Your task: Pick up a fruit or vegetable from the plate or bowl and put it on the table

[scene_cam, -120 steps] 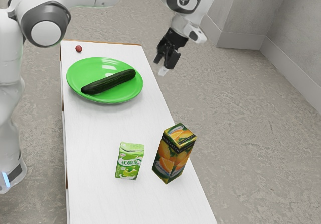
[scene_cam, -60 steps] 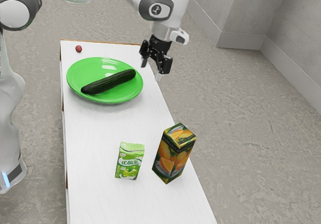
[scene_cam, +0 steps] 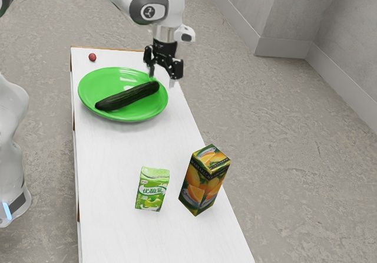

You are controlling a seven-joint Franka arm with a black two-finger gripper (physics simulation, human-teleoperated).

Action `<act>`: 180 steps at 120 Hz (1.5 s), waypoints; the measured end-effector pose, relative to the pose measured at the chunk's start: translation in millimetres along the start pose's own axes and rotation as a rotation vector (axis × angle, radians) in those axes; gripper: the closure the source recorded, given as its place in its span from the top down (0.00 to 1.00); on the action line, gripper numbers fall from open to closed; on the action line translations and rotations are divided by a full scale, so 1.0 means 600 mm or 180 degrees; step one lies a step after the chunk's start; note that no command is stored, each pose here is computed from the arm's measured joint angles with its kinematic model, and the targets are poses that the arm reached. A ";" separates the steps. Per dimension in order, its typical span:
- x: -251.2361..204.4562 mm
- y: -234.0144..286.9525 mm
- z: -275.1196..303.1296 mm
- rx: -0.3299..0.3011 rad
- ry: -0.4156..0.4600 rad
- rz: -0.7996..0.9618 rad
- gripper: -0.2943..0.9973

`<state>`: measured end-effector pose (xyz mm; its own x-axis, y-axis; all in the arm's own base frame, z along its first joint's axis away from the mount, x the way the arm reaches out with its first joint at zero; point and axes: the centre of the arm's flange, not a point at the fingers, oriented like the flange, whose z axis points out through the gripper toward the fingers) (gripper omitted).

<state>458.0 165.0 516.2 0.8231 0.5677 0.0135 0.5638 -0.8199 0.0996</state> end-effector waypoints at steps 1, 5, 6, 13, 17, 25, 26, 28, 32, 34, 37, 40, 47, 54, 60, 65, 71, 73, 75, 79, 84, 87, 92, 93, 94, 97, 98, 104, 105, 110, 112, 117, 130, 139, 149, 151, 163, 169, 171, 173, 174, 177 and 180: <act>0.000 -0.006 -0.004 -0.0005 0.0013 -0.0016 0.77; 0.001 -0.026 -0.014 -0.0005 0.0045 -0.0073 0.77; 0.002 -0.032 -0.014 -0.0003 0.0046 -0.0092 0.77; 0.006 -0.063 -0.009 0.0026 0.0024 -0.0194 0.77; 0.003 -0.071 0.003 0.0051 -0.0021 -0.0215 0.77; -0.010 -0.075 0.030 0.0092 -0.0124 -0.0214 0.77; -0.012 -0.075 0.033 0.0094 -0.0134 -0.0210 0.77; -0.016 -0.075 0.037 0.0094 -0.0150 -0.0204 0.77; -0.027 -0.078 0.040 0.0067 -0.0168 -0.0197 0.77; -0.032 -0.080 0.039 0.0045 -0.0169 -0.0195 0.77; -0.041 -0.085 0.037 0.0019 -0.0165 -0.0189 0.77; -0.049 -0.088 0.033 0.0001 -0.0154 -0.0176 0.77; -0.062 -0.095 0.030 -0.0004 -0.0143 -0.0163 0.77; -0.070 -0.100 0.038 0.0027 -0.0171 -0.0170 0.77; -0.073 -0.114 0.045 0.0061 -0.0195 -0.0221 0.77; -0.076 -0.134 0.047 0.0076 -0.0198 -0.0295 0.77; -0.080 -0.152 0.048 0.0097 -0.0204 -0.0363 0.77; -0.082 -0.156 0.049 0.0100 -0.0206 -0.0379 0.77; -0.084 -0.160 0.049 0.0101 -0.0208 -0.0391 0.77; -0.088 -0.163 0.048 0.0102 -0.0207 -0.0399 0.77; -0.091 -0.159 0.047 0.0117 -0.0201 -0.0388 0.77; -0.093 -0.155 0.045 0.0130 -0.0195 -0.0372 0.77; -0.095 -0.149 0.045 0.0147 -0.0194 -0.0357 0.77; -0.095 -0.148 0.045 0.0150 -0.0195 -0.0355 0.77; -0.096 -0.148 0.045 0.0153 -0.0196 -0.0354 0.77; -0.096 -0.146 0.045 0.0161 -0.0198 -0.0353 0.77; -0.096 -0.145 0.046 0.0164 -0.0200 -0.0353 0.77; -0.098 -0.143 0.050 0.0180 -0.0220 -0.0358 0.77; -0.099 -0.143 0.052 0.0183 -0.0224 -0.0359 0.77; -0.101 -0.142 0.056 0.0195 -0.0242 -0.0366 0.77; -0.102 -0.142 0.058 0.0198 -0.0249 -0.0368 0.77; -0.104 -0.139 0.063 0.0208 -0.0268 -0.0368 0.77; -0.111 -0.123 0.079 0.0236 -0.0320 -0.0333 0.77; -0.114 -0.120 0.086 0.0251 -0.0342 -0.0346 0.77; -0.117 -0.117 0.094 0.0264 -0.0363 -0.0358 0.77; -0.118 -0.115 0.095 0.0269 -0.0365 -0.0351 0.77; -0.120 -0.104 0.104 0.0310 -0.0382 -0.0334 0.76; -0.120 -0.102 0.106 0.0323 -0.0385 -0.0342 0.76; -0.120 -0.102 0.107 0.0328 -0.0386 -0.0346 0.76; -0.120 -0.101 0.108 0.0333 -0.0387 -0.0351 0.76; -0.120 -0.101 0.108 0.0335 -0.0388 -0.0353 0.76; -0.120 -0.101 0.109 0.0341 -0.0390 -0.0362 0.76; -0.119 -0.101 0.111 0.0350 -0.0394 -0.0372 0.76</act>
<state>369.4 169.2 443.1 0.7499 0.6515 -0.1150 0.6543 -0.7560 -0.0160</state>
